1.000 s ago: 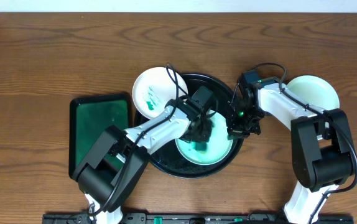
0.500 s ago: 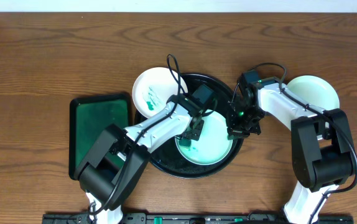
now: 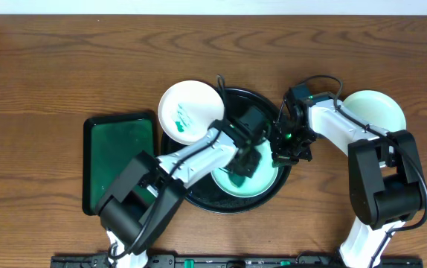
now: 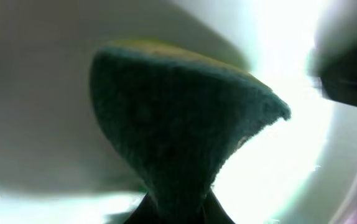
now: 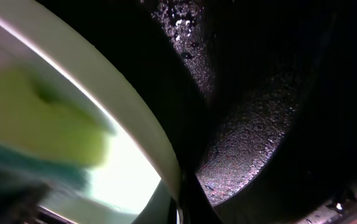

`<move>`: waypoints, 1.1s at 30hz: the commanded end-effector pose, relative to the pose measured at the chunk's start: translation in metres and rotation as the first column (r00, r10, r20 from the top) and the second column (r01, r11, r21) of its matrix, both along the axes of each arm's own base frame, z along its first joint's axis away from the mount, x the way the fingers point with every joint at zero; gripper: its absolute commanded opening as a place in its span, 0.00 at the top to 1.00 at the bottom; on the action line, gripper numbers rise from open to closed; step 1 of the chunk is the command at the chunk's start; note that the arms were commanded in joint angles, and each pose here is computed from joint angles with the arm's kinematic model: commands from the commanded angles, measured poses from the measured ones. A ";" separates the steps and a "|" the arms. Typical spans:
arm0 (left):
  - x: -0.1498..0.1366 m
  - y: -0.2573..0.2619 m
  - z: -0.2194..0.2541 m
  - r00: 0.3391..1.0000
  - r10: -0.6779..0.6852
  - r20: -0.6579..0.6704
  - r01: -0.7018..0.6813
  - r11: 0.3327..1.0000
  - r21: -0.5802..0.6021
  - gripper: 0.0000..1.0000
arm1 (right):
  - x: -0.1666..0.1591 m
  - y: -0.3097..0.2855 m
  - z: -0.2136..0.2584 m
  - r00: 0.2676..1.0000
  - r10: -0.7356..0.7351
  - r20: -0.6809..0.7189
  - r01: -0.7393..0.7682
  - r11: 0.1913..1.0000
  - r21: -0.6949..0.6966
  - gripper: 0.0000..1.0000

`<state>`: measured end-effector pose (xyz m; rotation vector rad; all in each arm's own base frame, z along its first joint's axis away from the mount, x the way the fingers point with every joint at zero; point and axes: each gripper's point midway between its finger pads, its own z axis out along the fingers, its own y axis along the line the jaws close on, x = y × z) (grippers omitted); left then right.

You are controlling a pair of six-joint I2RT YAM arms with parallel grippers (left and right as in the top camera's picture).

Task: Clean dirty plates on tray and stack at the side
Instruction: 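Scrub the stained plate with the sponge in the left gripper, then keep scrubbing the tilted plate face with the left gripper's sponge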

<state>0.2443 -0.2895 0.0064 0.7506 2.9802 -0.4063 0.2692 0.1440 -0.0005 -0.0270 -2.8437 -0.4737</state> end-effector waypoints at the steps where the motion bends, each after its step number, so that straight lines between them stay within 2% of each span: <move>1: -0.046 -0.022 -0.015 0.981 -0.076 -0.176 0.060 0.994 -0.093 0.93 | -0.009 -0.012 -0.018 0.999 0.010 -0.034 -0.014 0.996 -0.093 0.99; 5: -0.048 -0.041 -0.006 0.976 -0.105 -0.193 0.066 0.978 -0.199 0.93 | -0.009 -0.012 -0.018 0.999 0.010 -0.035 -0.014 0.996 -0.093 0.99; 7: -0.043 -0.044 -0.005 0.980 -0.096 -0.175 0.058 0.976 -0.209 0.93 | -0.009 -0.013 -0.018 0.999 0.010 -0.035 -0.013 0.996 -0.093 0.99; 12: -0.010 -0.017 -0.018 0.996 0.054 -0.069 -0.059 0.996 -0.065 0.93 | -0.011 -0.013 -0.018 0.999 0.010 -0.044 -0.015 0.995 -0.096 0.99; 16: 0.028 0.020 -0.024 0.974 0.218 0.055 -0.221 0.973 0.061 0.93 | -0.012 -0.014 -0.018 0.999 0.012 -0.049 -0.017 0.995 -0.097 0.99; 20: 0.061 0.061 -0.025 0.917 0.371 0.146 -0.389 0.912 0.128 0.93 | -0.013 -0.014 -0.017 0.999 0.013 -0.052 -0.018 0.995 -0.098 0.99; 25: 0.088 0.093 -0.024 0.832 0.528 0.171 -0.549 0.828 0.112 0.93 | -0.014 -0.014 -0.017 0.998 0.012 -0.056 -0.018 0.995 -0.099 0.99; 29: 0.095 0.110 -0.024 0.766 0.622 0.160 -0.640 0.760 0.113 0.93 | -0.014 -0.014 -0.017 0.998 0.012 -0.057 -0.017 0.995 -0.100 0.98; 33: 0.088 0.133 -0.025 0.719 0.662 0.212 -0.695 0.691 0.198 0.93 | -0.014 -0.015 -0.017 0.998 0.005 -0.058 -0.011 0.994 -0.104 0.99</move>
